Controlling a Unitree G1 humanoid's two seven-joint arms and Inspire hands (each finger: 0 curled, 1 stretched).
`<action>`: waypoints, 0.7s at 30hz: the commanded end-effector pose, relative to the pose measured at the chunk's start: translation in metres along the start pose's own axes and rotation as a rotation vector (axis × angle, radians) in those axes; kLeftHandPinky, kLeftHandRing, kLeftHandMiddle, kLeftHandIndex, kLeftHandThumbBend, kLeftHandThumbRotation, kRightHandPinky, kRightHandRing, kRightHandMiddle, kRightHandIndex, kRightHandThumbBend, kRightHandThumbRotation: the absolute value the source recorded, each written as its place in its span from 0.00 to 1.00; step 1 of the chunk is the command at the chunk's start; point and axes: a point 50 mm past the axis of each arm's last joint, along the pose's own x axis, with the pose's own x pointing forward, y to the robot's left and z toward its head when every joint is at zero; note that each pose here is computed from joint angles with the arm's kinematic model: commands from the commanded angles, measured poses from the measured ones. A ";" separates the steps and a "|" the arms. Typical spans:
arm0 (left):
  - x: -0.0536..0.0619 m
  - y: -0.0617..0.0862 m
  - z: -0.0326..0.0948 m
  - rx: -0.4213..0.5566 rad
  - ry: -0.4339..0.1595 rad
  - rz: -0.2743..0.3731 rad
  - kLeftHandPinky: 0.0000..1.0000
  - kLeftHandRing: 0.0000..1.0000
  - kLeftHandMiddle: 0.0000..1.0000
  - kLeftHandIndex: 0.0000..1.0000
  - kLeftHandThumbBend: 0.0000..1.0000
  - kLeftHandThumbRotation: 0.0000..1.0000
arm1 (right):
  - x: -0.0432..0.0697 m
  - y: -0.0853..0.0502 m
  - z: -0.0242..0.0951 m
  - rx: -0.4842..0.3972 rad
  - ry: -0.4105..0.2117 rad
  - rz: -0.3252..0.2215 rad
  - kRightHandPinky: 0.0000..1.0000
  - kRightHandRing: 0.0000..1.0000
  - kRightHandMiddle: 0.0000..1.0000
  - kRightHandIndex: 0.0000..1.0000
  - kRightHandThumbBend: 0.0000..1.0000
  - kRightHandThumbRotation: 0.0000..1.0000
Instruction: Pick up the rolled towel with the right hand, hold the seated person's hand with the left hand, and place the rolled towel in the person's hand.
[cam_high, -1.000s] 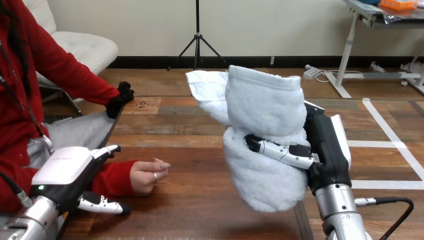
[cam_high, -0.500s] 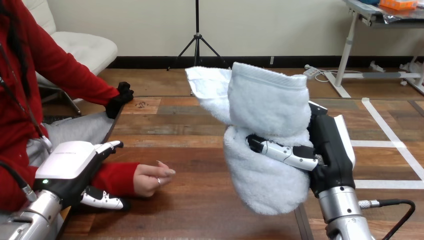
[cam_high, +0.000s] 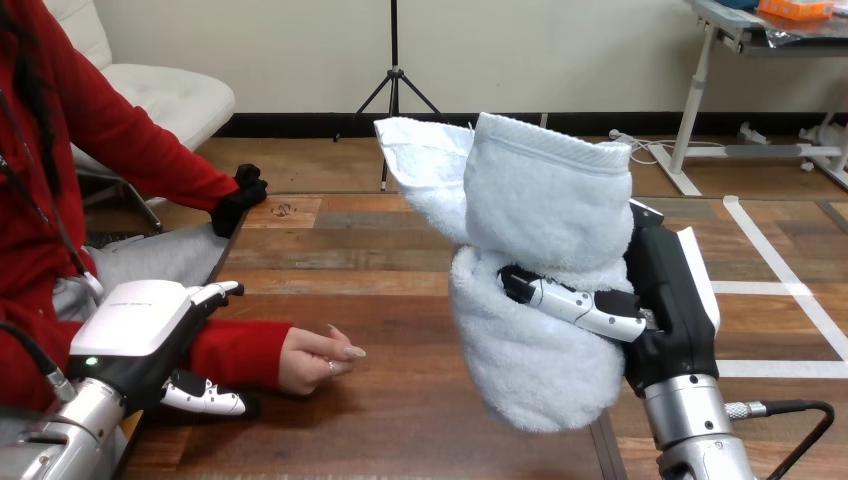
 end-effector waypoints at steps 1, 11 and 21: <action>0.012 0.011 0.002 0.021 0.004 0.032 0.74 0.78 0.79 0.83 1.00 0.36 | 0.010 0.002 0.024 0.034 -0.116 -0.004 0.28 0.33 0.43 0.45 0.77 0.00; 0.013 0.015 0.005 0.010 -0.016 0.054 0.62 0.66 0.70 0.72 1.00 0.19 | 0.008 0.002 0.027 0.053 -0.126 -0.003 0.29 0.34 0.44 0.45 0.78 0.00; 0.014 0.021 0.010 -0.007 -0.040 0.057 0.49 0.52 0.57 0.60 0.99 0.04 | 0.008 0.001 0.031 0.064 -0.135 0.003 0.29 0.34 0.44 0.45 0.78 0.00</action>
